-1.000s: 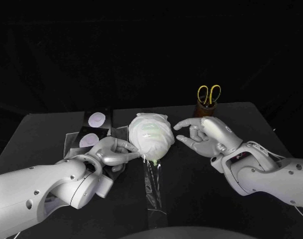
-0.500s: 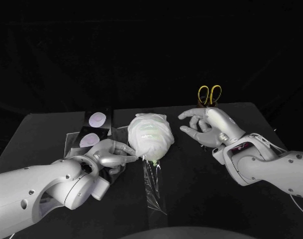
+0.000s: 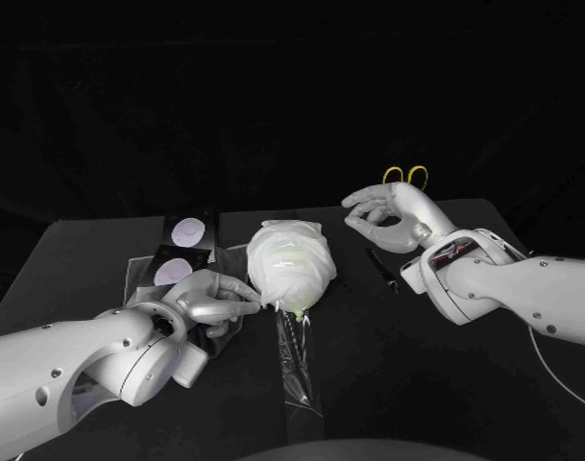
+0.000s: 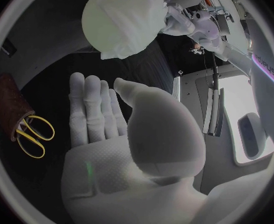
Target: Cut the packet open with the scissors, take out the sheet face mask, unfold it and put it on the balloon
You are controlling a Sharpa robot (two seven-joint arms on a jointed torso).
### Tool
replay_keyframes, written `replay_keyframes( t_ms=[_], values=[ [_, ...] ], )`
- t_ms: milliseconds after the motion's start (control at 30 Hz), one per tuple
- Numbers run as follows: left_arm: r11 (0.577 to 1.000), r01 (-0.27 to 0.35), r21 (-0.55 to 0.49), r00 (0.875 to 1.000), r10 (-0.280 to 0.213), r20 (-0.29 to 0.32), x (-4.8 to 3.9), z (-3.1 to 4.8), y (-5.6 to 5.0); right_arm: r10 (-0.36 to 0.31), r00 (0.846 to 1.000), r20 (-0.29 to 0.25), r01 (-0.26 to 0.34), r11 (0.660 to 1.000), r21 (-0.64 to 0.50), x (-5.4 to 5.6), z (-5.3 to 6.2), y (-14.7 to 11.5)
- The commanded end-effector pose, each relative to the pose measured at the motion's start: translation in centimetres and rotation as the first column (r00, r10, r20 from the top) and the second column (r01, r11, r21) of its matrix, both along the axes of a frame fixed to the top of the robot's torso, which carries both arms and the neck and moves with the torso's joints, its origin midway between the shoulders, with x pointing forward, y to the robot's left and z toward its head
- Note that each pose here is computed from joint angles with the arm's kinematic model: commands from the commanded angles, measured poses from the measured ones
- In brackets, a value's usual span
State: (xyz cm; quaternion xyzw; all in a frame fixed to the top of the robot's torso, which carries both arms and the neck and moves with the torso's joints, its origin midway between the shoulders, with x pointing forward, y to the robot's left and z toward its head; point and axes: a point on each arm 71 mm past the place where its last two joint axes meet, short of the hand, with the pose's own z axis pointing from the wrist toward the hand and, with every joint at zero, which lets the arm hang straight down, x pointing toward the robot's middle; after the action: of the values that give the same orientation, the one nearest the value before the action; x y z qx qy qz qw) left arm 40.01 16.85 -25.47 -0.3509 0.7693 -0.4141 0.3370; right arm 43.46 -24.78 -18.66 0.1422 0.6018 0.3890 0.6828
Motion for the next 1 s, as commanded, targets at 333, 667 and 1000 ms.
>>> replay_keyframes(
  t_ms=[333, 667, 1000],
  values=[
    [1.0, 0.018, -0.025, 1.0, -0.018, -0.011, -0.06, 0.04, -0.6, 0.078, 0.986, -0.145, -0.067, 0.995, 0.078, 2.5, -1.1, 1.8],
    [0.999, 0.036, -0.035, 0.999, -0.037, -0.023, -0.23, 0.04, -1.1, 0.103, 0.984, -0.143, -0.091, 0.992, 0.085, 3.6, -1.3, 3.1],
    [0.999, 0.043, -0.033, 0.999, -0.044, -0.032, -0.3, 0.0, -1.6, 0.105, 0.986, -0.129, -0.09, 0.989, 0.117, 4.0, -1.2, 3.7]
  ],
)
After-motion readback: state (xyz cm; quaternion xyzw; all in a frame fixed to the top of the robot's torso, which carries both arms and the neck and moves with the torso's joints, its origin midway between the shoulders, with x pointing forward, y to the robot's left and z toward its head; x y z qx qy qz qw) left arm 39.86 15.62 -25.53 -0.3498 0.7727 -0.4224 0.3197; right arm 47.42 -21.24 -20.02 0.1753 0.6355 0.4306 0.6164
